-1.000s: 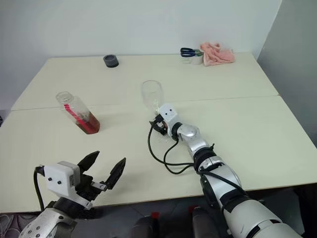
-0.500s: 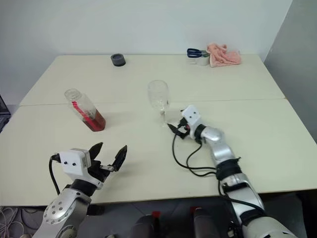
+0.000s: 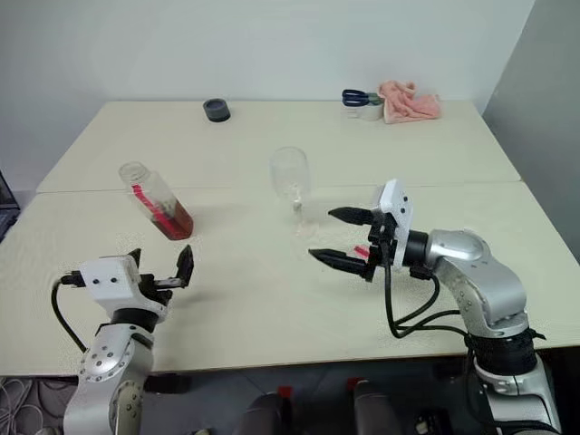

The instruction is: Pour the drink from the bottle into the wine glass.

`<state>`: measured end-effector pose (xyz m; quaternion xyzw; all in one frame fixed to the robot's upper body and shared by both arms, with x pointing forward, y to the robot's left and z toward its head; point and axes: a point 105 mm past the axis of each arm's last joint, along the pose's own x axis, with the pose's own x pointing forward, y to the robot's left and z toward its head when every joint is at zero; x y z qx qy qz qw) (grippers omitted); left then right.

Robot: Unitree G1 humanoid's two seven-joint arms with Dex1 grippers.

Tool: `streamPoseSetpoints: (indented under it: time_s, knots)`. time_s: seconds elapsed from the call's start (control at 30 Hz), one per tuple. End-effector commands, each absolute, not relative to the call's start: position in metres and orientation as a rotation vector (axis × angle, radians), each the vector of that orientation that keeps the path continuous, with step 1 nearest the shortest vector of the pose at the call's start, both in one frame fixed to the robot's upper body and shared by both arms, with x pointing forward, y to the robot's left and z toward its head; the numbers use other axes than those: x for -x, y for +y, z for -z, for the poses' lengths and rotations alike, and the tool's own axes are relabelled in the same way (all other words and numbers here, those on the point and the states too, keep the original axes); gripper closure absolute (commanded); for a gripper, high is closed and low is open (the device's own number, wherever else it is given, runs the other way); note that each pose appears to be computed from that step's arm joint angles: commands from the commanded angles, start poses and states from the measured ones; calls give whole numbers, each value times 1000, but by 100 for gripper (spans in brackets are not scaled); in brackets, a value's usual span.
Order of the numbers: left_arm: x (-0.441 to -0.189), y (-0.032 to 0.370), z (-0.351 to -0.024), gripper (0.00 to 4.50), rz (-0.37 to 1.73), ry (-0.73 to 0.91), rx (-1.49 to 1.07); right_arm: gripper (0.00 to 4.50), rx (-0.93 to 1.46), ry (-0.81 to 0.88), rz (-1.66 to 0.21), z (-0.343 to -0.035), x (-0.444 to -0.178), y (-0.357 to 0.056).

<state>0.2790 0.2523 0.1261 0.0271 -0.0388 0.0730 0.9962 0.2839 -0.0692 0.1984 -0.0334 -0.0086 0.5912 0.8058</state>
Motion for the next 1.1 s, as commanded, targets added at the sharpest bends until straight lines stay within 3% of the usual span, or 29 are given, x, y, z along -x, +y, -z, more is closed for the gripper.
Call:
streamPoseSetpoints:
  time_s: [0.03,0.7,1.1]
  knots:
    - [-283,262,-144,0,-161,-140,-84,2,50,-104,-1282,-218,-277,-61]
    - [-330,277,-158,0,-111,-168,-84,2,14,-131,-1216,-222,-283,-58]
    - [-344,287,-162,0,-114,-189,-94,2,21,-139,-1206,-224,-282,-58]
